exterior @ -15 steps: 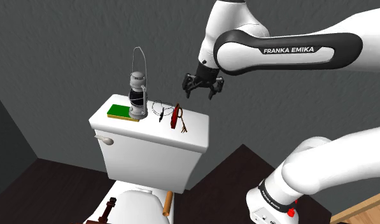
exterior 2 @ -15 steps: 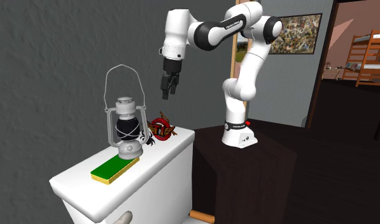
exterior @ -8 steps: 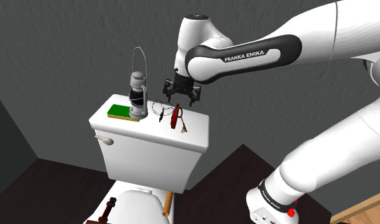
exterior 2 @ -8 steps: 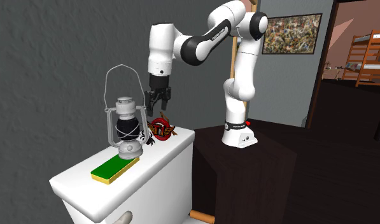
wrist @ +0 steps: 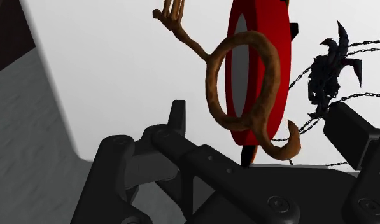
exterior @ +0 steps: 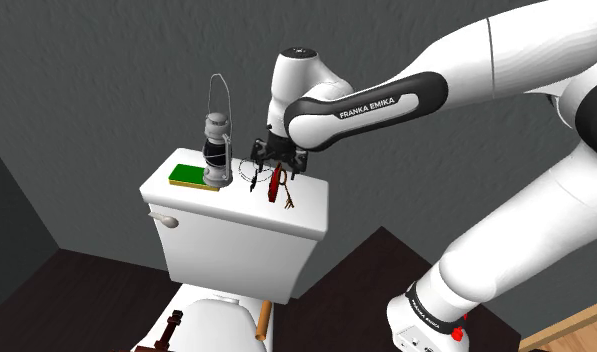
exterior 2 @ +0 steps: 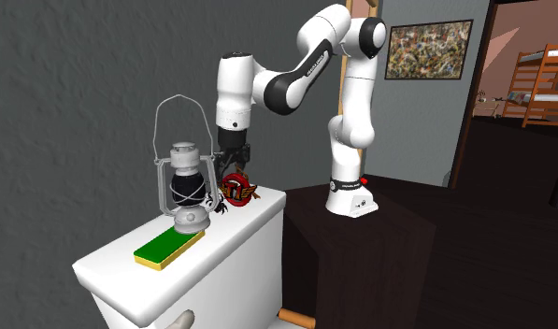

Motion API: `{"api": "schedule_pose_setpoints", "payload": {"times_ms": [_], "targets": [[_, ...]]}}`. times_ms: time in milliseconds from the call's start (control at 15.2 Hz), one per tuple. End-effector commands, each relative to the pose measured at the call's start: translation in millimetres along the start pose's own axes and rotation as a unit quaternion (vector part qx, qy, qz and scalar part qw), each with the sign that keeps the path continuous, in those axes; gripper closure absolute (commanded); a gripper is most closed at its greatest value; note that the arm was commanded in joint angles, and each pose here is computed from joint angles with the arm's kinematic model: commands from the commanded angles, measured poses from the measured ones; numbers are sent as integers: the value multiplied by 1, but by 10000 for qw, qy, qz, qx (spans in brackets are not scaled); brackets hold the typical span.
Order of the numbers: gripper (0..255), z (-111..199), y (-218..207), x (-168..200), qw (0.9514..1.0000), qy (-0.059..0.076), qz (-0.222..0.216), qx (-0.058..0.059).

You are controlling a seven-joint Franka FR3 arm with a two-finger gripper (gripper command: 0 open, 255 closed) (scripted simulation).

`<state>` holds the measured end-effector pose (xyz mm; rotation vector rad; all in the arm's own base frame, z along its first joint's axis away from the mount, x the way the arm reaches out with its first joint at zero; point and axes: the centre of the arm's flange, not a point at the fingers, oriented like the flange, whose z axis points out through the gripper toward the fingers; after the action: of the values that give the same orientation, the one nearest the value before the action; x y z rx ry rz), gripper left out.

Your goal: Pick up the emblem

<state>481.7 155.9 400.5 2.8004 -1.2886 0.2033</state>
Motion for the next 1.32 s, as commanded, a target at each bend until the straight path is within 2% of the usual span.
{"api": "schedule_pose_setpoints", "payload": {"times_ms": [0, 66, 132, 726, 1254], "targets": [[0, 3, 0, -1, 10000, 0, 1, 2], [0, 3, 0, -1, 10000, 0, 1, 2], [255, 3, 0, -1, 10000, 0, 1, 2], [255, 3, 0, -1, 10000, 0, 1, 2], [255, -38, -1, 5, 10000, 0, 1, 2]]}}
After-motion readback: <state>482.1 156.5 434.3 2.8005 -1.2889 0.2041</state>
